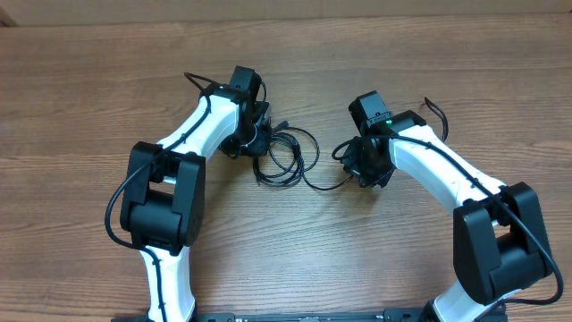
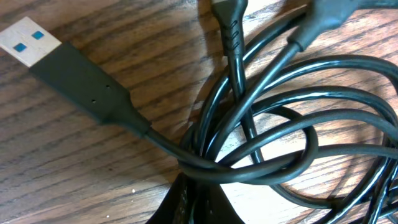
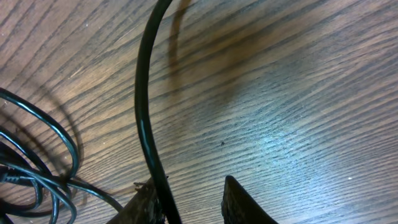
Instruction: Untangle cables
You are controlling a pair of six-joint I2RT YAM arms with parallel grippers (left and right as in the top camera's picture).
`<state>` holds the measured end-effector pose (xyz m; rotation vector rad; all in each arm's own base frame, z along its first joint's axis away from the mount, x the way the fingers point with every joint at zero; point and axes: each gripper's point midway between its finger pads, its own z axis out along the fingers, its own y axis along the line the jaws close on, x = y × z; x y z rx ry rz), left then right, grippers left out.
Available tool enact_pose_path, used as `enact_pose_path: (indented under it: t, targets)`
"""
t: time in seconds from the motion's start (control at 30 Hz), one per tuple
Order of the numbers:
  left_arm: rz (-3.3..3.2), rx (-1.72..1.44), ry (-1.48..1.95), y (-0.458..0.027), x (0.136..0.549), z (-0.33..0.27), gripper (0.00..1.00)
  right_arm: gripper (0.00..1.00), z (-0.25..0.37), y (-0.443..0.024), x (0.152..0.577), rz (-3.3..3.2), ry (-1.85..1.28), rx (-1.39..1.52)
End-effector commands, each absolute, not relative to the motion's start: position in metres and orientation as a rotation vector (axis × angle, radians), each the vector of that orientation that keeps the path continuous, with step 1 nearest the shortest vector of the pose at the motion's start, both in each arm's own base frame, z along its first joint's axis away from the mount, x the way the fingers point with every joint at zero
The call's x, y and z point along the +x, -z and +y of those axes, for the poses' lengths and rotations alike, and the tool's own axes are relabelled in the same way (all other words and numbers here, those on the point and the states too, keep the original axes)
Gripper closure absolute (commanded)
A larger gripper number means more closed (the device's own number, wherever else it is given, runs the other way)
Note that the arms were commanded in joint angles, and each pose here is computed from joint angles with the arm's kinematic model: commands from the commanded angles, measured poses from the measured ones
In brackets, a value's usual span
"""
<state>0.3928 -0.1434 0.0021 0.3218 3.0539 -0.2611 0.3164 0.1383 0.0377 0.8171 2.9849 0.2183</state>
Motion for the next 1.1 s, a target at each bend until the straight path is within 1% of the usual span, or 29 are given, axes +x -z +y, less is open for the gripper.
enact_pose_path:
  t: [0.0, 0.1, 0.13, 0.2, 0.23, 0.3, 0.37, 0.47, 0.6, 0.7, 0.77, 0.93, 1.07]
  targets:
    - [3.081, 0.302, 0.234, 0.007, 0.387, -0.139, 0.96, 0.71, 0.137, -0.039, 0.318, 2.968, -0.207, 0.808]
    - [3.086, 0.307, 0.3, 0.005, 0.384, -0.145, 0.96, 0.71, 0.136, -0.038, 0.314, 2.983, -0.197, 0.813]
    - [3.086, 0.306, 0.301, 0.005, 0.384, -0.146, 0.96, 0.63, 0.137, -0.038, 0.311, 2.999, -0.203, 0.817]
    - [3.086, 0.307, 0.301, 0.006, 0.384, -0.146, 0.96, 0.32, 0.142, -0.038, 0.304, 3.036, -0.242, 0.826]
    - [3.086, 0.307, 0.302, 0.005, 0.384, -0.146, 0.96, 0.21, 0.146, -0.039, 0.3, 3.057, -0.271, 0.831]
    - [3.083, 0.31, 0.309, 0.005, 0.384, -0.147, 0.96, 0.17, 0.156, -0.041, 0.296, 3.088, -0.357, 0.836]
    - [3.078, 0.316, 0.338, 0.005, 0.385, -0.151, 0.96, 0.18, 0.167, -0.044, 0.293, 3.11, -0.45, 0.844]
    - [3.071, 0.318, 0.374, 0.004, 0.385, -0.155, 0.96, 0.26, 0.171, -0.046, 0.29, 3.113, -0.488, 0.911]
    - [3.062, 0.321, 0.49, 0.0, 0.383, -0.167, 0.96, 0.27, 0.171, -0.045, 0.289, 3.086, -0.475, 1.055]
    - [3.033, 0.328, 0.707, -0.01, 0.38, -0.19, 0.96, 0.28, 0.169, -0.044, 0.29, 3.034, -0.429, 1.2]
    - [3.015, 0.334, 0.808, -0.017, 0.378, -0.2, 0.96, 0.31, 0.166, -0.042, 0.291, 2.989, -0.371, 1.28]
    - [3.009, 0.333, 0.823, -0.019, 0.379, -0.201, 0.96, 0.34, 0.17, -0.04, 0.288, 2.922, -0.288, 1.373]
    - [3.017, 0.299, 0.826, -0.019, 0.379, -0.201, 0.96, 0.33, 0.178, -0.038, 0.282, 2.864, -0.219, 1.428]
